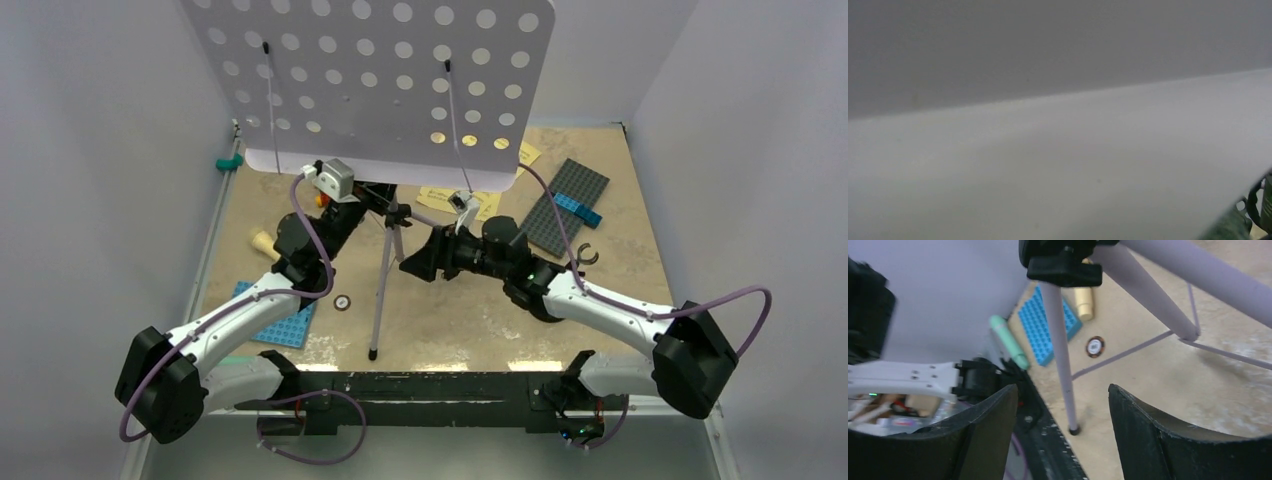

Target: Pack up the instrument practice props

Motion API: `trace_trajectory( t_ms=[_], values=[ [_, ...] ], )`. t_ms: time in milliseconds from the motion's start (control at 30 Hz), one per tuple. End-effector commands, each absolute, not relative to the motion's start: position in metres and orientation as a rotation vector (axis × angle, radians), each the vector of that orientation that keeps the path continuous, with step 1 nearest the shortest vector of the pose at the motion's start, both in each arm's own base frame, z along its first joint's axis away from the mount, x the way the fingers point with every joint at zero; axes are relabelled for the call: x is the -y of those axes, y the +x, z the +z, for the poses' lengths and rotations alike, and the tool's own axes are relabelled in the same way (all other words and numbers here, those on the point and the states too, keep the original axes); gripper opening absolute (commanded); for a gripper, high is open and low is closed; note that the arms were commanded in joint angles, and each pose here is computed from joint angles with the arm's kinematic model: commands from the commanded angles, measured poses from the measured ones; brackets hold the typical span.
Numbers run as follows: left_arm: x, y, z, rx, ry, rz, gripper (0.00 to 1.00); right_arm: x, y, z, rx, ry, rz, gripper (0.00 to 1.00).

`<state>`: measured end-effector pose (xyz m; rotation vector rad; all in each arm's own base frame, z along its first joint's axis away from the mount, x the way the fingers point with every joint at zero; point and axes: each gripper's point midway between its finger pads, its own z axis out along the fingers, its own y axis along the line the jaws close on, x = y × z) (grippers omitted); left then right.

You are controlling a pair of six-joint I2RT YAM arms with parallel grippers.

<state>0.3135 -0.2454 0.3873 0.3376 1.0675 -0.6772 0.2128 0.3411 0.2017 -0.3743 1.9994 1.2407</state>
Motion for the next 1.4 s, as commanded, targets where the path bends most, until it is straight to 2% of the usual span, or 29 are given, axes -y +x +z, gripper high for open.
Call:
trace_trajectory(
  t_ms=[0, 133, 400, 700, 900, 1133, 1233, 1367],
  values=[
    [0.249, 0.308, 0.351, -1.180, 0.341, -0.731, 0.00, -0.349, 0.202, 0.265, -1.927, -0.211, 1.668, 0.70],
    [0.250, 0.306, 0.344, -1.183, 0.347, -0.738, 0.00, -0.345, 0.217, 0.280, -1.944, -0.075, 1.790, 0.70],
    [0.253, 0.306, 0.341, -1.179, 0.371, -0.733, 0.00, -0.364, 0.237, 0.292, -2.005, -0.018, 1.967, 0.67],
    [0.251, 0.308, 0.331, -1.199, 0.388, -0.703, 0.00, -0.363, 0.262, 0.290, -2.000, 0.129, 2.049, 0.51],
    [0.252, 0.307, 0.327, -1.207, 0.392, -0.702, 0.00, -0.354, 0.280, 0.293, -1.968, 0.197, 2.076, 0.48],
    [0.255, 0.311, 0.324, -1.221, 0.394, -0.698, 0.00, -0.360, 0.277, 0.304, -1.989, 0.068, 2.065, 0.23],
    [0.257, 0.313, 0.322, -1.228, 0.395, -0.697, 0.00, -0.359, 0.268, 0.301, -2.018, -0.008, 2.059, 0.26],
    [0.260, 0.314, 0.318, -1.236, 0.396, -0.704, 0.00, -0.360, 0.262, 0.294, -2.052, -0.025, 2.092, 0.43]
  ],
)
